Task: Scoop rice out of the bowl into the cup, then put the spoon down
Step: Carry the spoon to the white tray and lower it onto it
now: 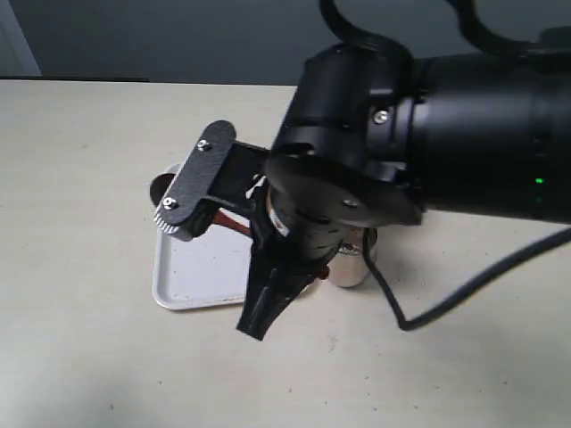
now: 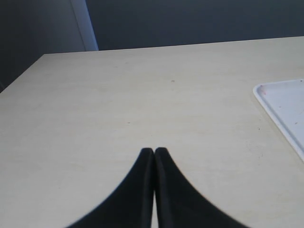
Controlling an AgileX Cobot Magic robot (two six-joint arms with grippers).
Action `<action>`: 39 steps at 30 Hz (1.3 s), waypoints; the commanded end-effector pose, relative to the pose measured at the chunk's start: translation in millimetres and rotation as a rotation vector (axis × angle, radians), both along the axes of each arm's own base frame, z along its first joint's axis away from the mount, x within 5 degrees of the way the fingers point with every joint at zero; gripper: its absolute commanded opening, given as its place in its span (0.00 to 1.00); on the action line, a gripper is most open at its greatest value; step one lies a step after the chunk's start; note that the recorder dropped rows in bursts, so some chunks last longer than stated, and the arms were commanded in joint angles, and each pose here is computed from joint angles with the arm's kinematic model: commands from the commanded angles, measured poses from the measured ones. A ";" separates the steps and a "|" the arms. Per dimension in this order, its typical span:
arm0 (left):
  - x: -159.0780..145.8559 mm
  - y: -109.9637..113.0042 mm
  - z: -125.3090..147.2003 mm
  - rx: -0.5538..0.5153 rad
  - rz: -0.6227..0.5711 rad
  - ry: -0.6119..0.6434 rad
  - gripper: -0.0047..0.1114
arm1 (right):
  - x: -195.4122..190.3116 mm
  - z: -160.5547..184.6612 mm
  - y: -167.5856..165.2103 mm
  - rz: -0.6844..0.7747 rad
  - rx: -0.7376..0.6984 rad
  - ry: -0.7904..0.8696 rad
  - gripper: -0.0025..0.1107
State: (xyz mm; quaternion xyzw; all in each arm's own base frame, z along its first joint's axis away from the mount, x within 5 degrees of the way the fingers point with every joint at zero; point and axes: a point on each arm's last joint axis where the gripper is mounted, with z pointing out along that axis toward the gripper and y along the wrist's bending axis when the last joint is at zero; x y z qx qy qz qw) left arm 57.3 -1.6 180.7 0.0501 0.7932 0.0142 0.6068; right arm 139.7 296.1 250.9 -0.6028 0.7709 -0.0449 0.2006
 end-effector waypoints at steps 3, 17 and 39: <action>0.3 -0.2 3.8 -0.006 -0.001 -0.018 0.04 | 45.0 -28.2 25.9 0.030 -0.041 0.040 0.02; 0.3 -0.2 3.7 -0.006 -0.001 -0.018 0.04 | 95.9 -107.4 42.9 0.052 -0.092 0.032 0.02; 0.3 -0.2 3.7 -0.006 -0.001 -0.018 0.04 | 98.2 -108.5 43.0 -0.043 0.007 0.120 0.02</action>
